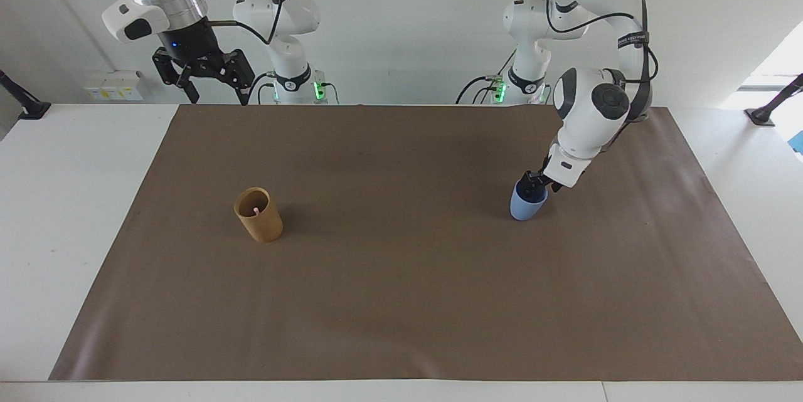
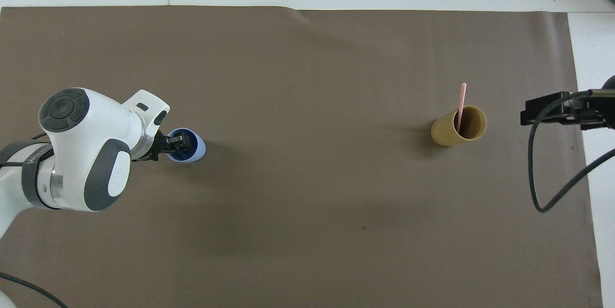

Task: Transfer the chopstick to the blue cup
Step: 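Slide the blue cup with the left gripper toward the table center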

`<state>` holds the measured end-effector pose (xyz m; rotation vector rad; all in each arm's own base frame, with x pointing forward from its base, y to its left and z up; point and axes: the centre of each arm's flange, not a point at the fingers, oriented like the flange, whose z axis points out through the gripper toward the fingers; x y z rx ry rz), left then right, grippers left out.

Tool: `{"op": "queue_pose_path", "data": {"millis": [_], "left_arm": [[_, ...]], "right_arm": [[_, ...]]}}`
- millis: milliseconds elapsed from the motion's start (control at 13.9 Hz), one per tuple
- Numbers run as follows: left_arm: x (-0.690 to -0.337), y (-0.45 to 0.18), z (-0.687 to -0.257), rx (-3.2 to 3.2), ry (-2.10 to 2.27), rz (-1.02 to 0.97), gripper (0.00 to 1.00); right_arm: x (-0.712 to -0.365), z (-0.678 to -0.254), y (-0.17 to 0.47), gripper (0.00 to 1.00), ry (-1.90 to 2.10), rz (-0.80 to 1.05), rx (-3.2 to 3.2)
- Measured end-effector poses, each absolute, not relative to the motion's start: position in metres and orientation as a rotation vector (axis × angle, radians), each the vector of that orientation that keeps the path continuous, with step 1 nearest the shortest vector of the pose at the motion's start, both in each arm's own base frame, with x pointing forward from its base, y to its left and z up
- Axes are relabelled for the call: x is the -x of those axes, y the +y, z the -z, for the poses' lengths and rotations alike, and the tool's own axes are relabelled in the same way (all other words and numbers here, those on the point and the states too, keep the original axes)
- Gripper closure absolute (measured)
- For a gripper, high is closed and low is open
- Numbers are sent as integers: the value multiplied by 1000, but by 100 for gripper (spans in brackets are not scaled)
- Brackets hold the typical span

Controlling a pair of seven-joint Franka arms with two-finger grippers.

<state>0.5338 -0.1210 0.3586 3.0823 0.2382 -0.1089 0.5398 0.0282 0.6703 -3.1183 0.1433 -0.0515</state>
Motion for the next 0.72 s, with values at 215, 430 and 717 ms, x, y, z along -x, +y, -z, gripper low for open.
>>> {"op": "queue_pose_path", "data": {"millis": [215, 430, 717], "left_arm": [[-535, -120, -359, -3081, 235, 97, 67], [-541, -122, -367, -3078, 225, 75, 96], [-559, -131, -417, -3076, 204, 91, 96]], "right_arm": [[-540, -670, 28, 0, 143, 52, 3118], [-540, -670, 28, 0, 143, 52, 3118], [-540, -671, 28, 0, 143, 54, 3118]]}}
